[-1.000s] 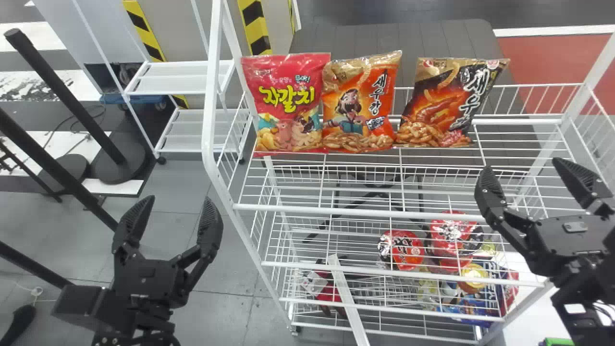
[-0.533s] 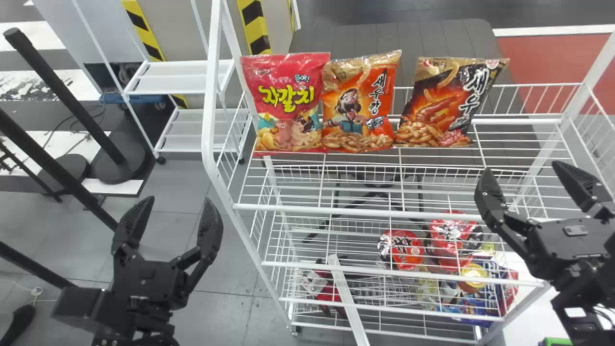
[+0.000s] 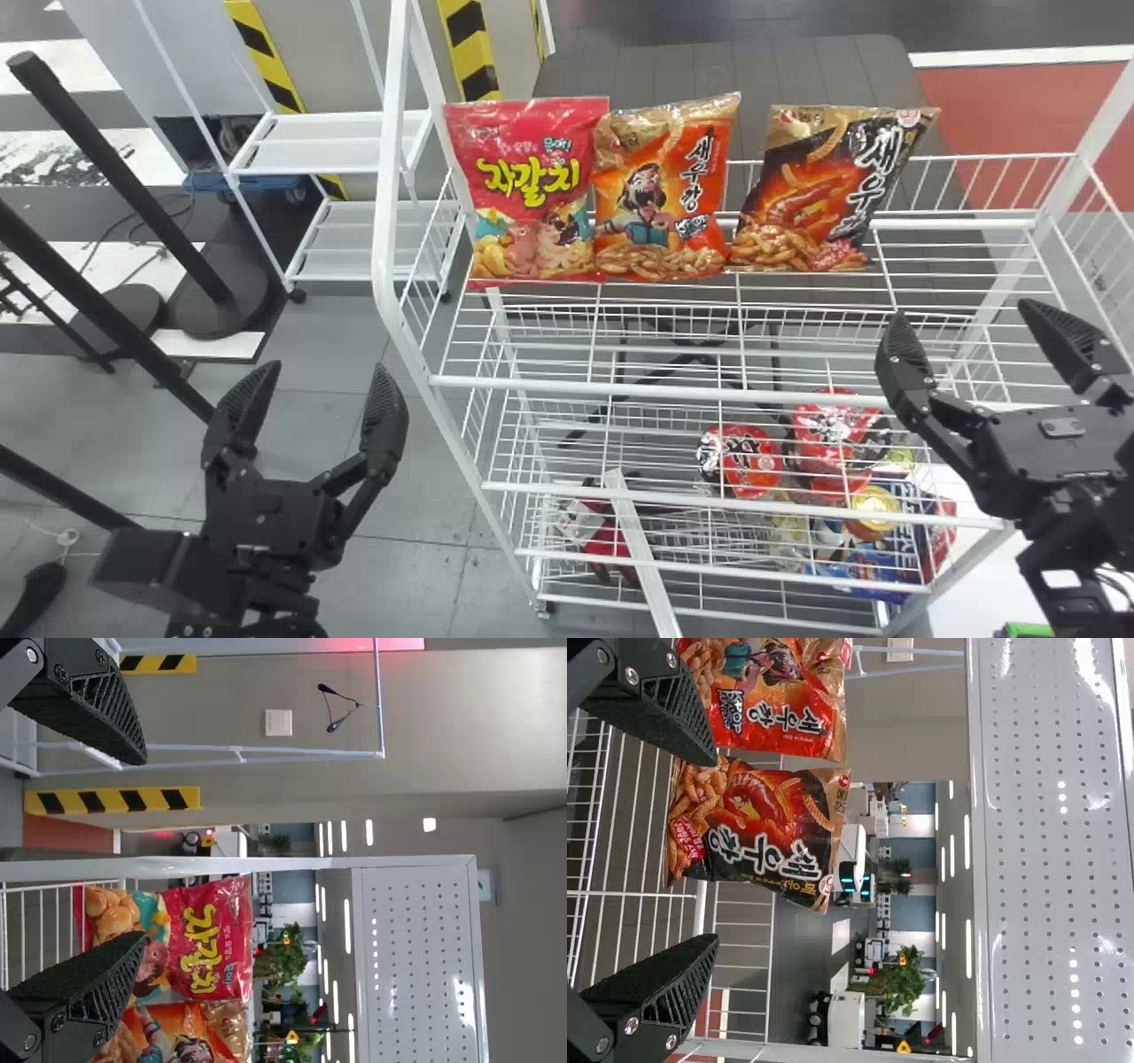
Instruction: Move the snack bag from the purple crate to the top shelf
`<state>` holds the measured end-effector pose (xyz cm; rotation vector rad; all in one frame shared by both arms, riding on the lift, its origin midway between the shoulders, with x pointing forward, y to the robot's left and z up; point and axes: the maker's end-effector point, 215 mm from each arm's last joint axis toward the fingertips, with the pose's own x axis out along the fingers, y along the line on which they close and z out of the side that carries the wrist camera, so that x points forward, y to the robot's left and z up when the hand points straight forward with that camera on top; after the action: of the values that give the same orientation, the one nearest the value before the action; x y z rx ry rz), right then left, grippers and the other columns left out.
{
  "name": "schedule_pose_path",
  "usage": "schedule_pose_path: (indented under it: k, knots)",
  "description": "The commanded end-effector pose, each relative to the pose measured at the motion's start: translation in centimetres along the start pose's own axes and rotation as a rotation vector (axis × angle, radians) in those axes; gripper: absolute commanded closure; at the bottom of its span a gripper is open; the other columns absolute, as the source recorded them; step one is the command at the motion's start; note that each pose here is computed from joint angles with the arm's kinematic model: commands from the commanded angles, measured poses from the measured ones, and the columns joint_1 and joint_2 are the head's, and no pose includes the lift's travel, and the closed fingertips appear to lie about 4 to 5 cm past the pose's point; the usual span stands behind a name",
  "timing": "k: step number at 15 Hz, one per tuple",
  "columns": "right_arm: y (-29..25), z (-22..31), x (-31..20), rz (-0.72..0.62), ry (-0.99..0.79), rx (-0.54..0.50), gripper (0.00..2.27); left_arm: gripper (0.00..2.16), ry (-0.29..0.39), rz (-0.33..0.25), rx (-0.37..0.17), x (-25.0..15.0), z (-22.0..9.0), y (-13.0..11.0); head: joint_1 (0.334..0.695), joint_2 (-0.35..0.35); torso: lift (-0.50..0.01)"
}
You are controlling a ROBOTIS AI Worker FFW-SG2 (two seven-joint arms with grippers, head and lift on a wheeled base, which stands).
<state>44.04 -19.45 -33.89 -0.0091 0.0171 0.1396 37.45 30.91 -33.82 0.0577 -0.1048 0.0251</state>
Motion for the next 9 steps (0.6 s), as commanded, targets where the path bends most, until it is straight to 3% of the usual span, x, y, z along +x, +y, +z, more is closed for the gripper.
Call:
schedule_pose_path:
  k: [1,9]
  knots:
    - [0.03,-0.23,-0.01,-0.001,0.004,0.004,0.12,0.13,0.0,0.006,0.001,-0.06,0.0,0.17,0.695,0.159,0.003]
    - [0.03,-0.87,0.03,-0.001,0.016,0.005,0.12,0.13,-0.007,0.015,-0.003,0.05,0.34,0.29,0.695,0.163,0.003]
